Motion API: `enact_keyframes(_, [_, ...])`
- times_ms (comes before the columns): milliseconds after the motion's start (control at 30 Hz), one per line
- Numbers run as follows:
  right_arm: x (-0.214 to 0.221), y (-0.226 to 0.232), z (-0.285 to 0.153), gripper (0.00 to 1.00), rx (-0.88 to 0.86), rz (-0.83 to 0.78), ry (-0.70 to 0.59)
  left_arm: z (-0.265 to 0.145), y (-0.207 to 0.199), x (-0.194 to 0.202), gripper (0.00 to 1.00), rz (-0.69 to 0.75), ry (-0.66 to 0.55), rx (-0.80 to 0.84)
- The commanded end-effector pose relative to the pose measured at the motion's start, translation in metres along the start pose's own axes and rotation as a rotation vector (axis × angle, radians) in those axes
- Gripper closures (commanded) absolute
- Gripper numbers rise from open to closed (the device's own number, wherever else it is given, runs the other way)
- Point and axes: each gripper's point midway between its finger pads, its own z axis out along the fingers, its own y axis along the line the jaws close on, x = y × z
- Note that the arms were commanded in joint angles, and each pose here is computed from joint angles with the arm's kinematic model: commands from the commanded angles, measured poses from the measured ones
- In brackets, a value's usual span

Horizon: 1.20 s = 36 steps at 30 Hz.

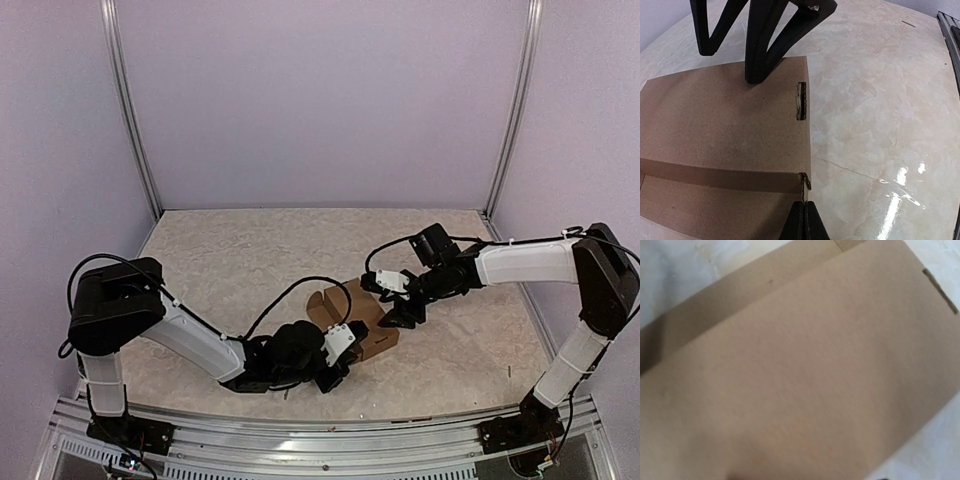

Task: Fold the paper box

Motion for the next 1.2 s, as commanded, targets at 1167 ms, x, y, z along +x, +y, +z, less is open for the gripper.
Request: enact_keyframes(1167, [-0.027,0.032,-0.036,0.32,-0.099,-0.047,0.003,-0.052,0.029,-0.058,0.59,-0.035,0.136,-0.069])
